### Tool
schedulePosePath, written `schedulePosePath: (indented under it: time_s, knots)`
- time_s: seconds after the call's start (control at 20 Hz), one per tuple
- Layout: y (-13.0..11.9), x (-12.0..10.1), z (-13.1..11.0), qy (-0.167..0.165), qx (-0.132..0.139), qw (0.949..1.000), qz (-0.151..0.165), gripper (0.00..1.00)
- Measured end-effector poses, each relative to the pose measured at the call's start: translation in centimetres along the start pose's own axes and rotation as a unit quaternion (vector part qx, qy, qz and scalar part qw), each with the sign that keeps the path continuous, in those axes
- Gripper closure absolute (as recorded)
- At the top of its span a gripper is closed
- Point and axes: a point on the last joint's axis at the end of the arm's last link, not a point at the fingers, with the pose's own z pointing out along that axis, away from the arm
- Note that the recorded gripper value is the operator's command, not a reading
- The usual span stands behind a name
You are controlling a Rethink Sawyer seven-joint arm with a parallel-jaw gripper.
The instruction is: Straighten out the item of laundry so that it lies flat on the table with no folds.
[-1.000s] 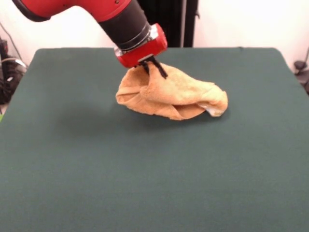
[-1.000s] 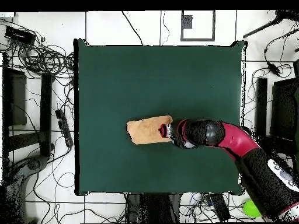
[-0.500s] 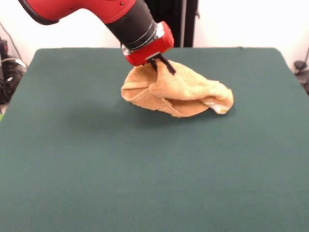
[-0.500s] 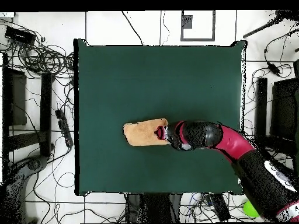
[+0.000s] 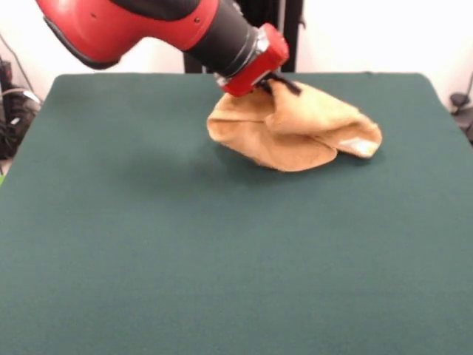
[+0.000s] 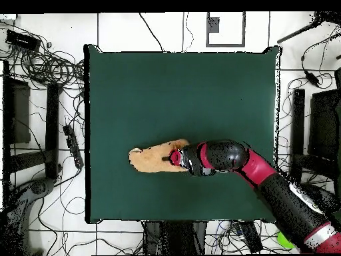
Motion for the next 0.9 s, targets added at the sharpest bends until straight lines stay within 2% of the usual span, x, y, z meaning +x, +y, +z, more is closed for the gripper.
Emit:
schedulePosePath:
  time_s: [0.05,0.15,0.2,0.3,0.4,0.6,0.7,0.75,0.9]
  knots:
    - [0.4,0.2,0.3,0.008,-0.016,0.9998,-0.003,1.00]
    - [0.8,0.3,0.6,0.015,-0.030,0.9994,-0.007,1.00]
    - [1.7,0.7,1.2,0.034,-0.062,0.9972,-0.022,1.00]
    - [2.8,1.0,1.6,0.052,-0.095,0.9931,-0.045,1.00]
    - [4.0,1.4,1.9,0.071,-0.131,0.9859,-0.077,1.00]
    - [5.4,1.8,2.1,0.088,-0.166,0.9754,-0.116,1.00]
    - [6.3,1.9,2.2,0.094,-0.185,0.9683,-0.139,1.00]
    - [7.1,2.0,2.3,0.099,-0.200,0.9619,-0.158,1.00]
    - [7.6,2.1,2.5,0.100,-0.209,0.9580,-0.169,1.00]
